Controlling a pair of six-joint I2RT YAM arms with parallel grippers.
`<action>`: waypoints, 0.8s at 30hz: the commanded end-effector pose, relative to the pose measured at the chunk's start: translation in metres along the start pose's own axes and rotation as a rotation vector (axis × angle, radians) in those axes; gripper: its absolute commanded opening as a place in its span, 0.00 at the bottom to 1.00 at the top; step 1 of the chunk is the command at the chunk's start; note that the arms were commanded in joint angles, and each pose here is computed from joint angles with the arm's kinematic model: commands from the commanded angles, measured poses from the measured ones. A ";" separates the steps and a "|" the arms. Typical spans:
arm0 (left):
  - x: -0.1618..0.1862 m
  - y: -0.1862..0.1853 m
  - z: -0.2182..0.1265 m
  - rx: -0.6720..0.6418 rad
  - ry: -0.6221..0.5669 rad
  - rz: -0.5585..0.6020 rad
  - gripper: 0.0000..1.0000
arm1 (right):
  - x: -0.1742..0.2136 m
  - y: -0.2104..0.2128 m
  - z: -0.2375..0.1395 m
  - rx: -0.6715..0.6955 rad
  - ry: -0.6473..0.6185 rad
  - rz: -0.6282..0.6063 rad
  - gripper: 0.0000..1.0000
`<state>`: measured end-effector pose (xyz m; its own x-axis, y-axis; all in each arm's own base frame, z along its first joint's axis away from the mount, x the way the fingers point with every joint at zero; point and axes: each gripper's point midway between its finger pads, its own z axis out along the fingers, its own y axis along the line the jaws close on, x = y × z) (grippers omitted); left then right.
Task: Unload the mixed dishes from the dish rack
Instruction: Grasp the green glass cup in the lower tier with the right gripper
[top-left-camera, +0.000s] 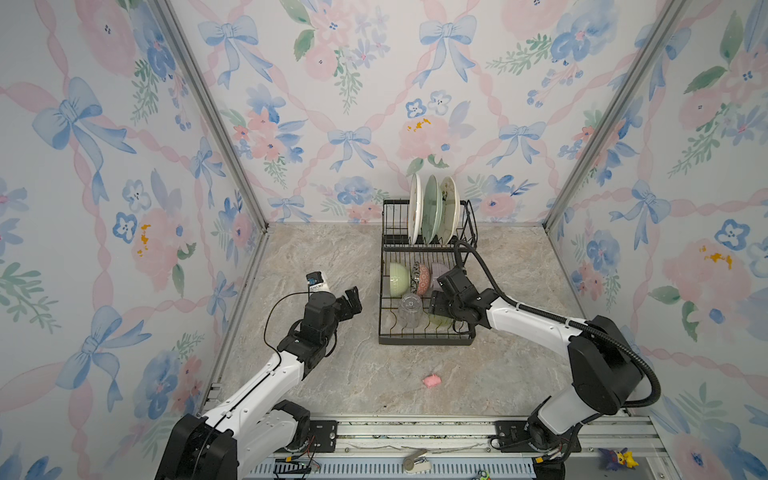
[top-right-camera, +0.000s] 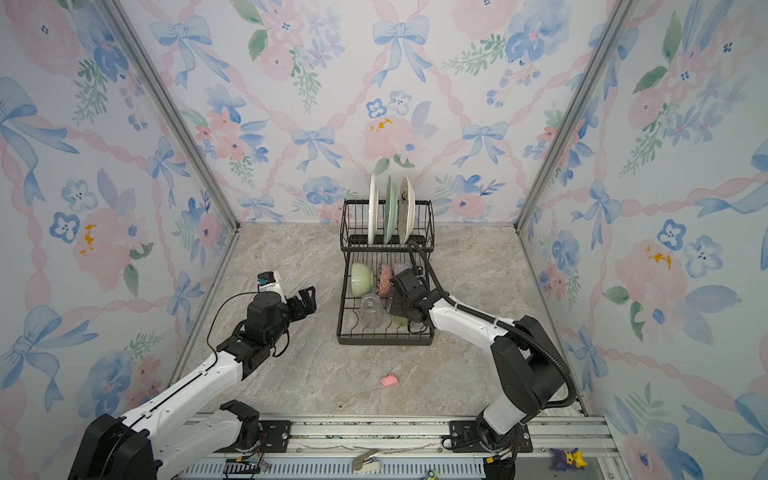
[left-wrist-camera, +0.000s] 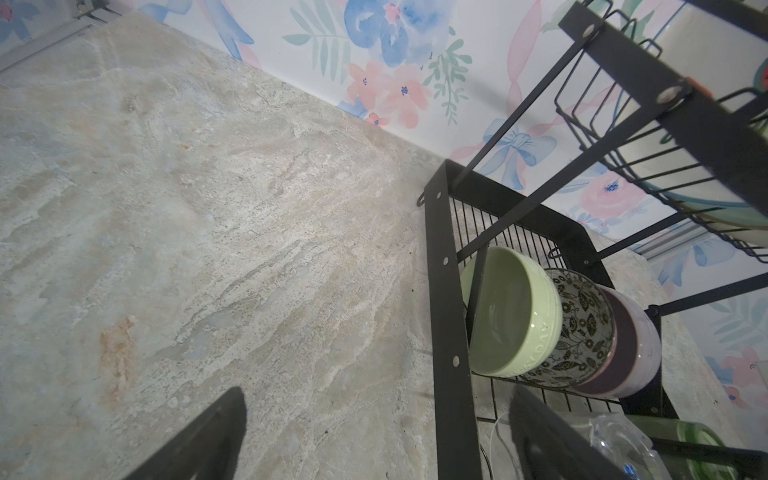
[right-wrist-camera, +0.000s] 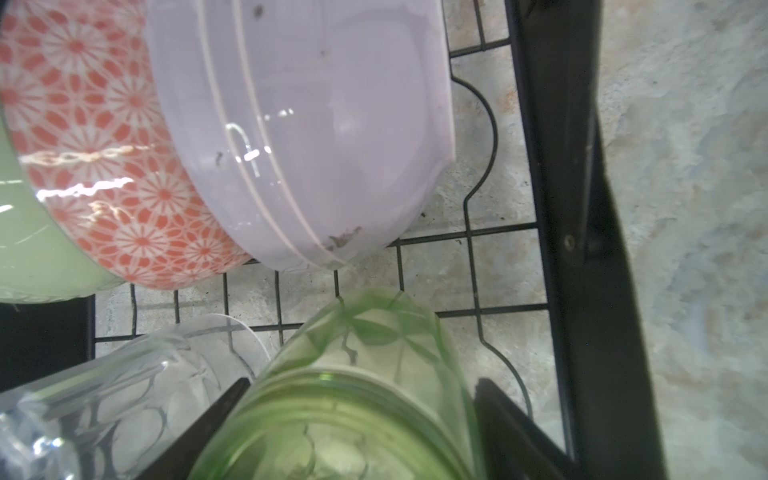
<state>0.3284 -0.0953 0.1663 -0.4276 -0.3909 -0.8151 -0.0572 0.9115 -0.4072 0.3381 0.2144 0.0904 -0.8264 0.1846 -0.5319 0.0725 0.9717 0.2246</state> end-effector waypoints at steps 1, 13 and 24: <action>0.003 -0.004 0.002 0.021 0.003 -0.003 0.98 | -0.005 0.001 -0.005 0.016 -0.020 0.020 0.74; 0.013 -0.009 0.005 0.052 0.037 -0.032 0.98 | -0.011 -0.009 -0.014 0.020 -0.044 0.080 0.64; 0.015 -0.010 -0.002 0.074 0.032 -0.032 0.98 | -0.007 -0.020 -0.023 0.013 -0.050 0.153 0.51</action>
<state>0.3245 -0.1078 0.1564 -0.4620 -0.4034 -0.7898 -0.0218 0.8955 -0.4446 0.3334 0.2000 0.1101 -0.7830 0.2991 -0.5455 0.1601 0.9442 0.2879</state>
